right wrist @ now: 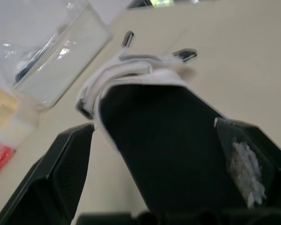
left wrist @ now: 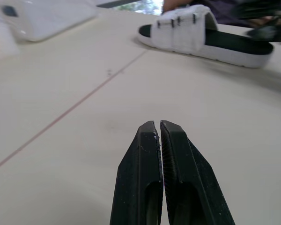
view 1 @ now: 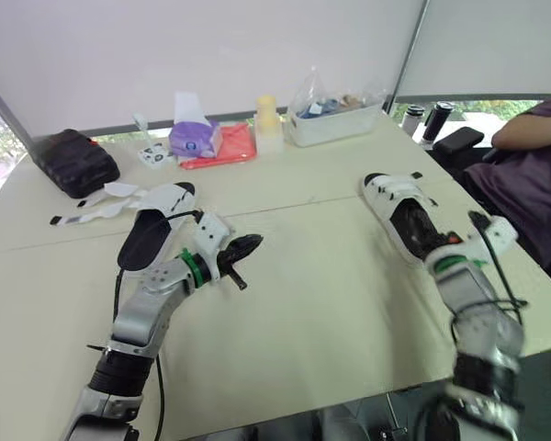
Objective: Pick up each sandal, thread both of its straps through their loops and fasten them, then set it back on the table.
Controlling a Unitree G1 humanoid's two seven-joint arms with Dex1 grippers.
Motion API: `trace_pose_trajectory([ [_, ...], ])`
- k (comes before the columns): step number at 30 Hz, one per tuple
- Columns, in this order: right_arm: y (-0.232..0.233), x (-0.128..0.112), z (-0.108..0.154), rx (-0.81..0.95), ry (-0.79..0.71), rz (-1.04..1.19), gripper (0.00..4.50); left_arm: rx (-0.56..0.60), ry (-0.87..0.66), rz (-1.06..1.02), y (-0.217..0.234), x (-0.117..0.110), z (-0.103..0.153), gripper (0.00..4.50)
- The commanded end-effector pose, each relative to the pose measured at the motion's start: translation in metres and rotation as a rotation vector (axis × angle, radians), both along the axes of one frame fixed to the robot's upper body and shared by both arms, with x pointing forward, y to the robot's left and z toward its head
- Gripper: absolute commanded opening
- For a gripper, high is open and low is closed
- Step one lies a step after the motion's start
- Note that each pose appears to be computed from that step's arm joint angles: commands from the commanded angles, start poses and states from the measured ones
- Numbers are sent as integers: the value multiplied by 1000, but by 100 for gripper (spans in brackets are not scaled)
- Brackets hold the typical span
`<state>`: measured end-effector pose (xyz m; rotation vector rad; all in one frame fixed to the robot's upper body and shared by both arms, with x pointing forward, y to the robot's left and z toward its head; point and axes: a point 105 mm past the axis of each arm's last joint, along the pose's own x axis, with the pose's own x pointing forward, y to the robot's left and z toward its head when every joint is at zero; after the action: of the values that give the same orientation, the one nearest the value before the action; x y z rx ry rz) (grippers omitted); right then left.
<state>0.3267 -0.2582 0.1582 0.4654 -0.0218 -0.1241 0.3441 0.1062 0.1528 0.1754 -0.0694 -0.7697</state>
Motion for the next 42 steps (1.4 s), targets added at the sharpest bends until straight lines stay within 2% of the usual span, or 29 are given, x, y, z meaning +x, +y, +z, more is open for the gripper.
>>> trace_pose_trajectory([
  [1, 46, -29, 35, -176, -113, 236, 446, 59, -140, 147, 30, 6, 33, 12],
  [3, 72, -45, 40, -208, -134, 425, 446, 61, -154, 178, 43, 6, 45, 12],
  [4, 89, -56, 41, -202, -142, 560, 450, 88, -170, 170, 48, 3, 51, 67],
  [6, 118, -76, 43, -179, -137, 801, 450, 200, -210, 189, 63, 0, 57, 143],
  [8, 135, -87, 44, -162, -126, 941, 450, 292, -243, 237, 79, 1, 60, 255],
  [9, 145, -91, 44, -165, -121, 1010, 450, 387, -278, 289, 91, 5, 61, 294],
  [11, 164, -89, 43, -186, -129, 1084, 450, 698, -388, 406, 117, 18, 61, 393],
  [12, 170, -87, 42, -192, -135, 1100, 450, 799, -430, 432, 124, 22, 61, 442],
  [14, 180, -73, 38, -191, -147, 1088, 450, 885, -473, 430, 126, 32, 56, 446],
  [17, 193, -56, 25, -240, -153, 1090, 450, 919, -474, 385, 120, 43, 37, 446],
  [20, 196, -47, 19, -265, -170, 1082, 450, 950, -505, 391, 121, 50, 31, 446],
  [32, 183, -37, 14, -285, -204, 979, 450, 1053, -484, 419, 148, 53, 17, 446],
  [38, 187, -33, 14, -280, -223, 959, 450, 1073, -531, 478, 143, 76, 21, 446],
  [42, 190, -32, 14, -283, -232, 947, 450, 1091, -571, 502, 127, 102, 29, 446],
])
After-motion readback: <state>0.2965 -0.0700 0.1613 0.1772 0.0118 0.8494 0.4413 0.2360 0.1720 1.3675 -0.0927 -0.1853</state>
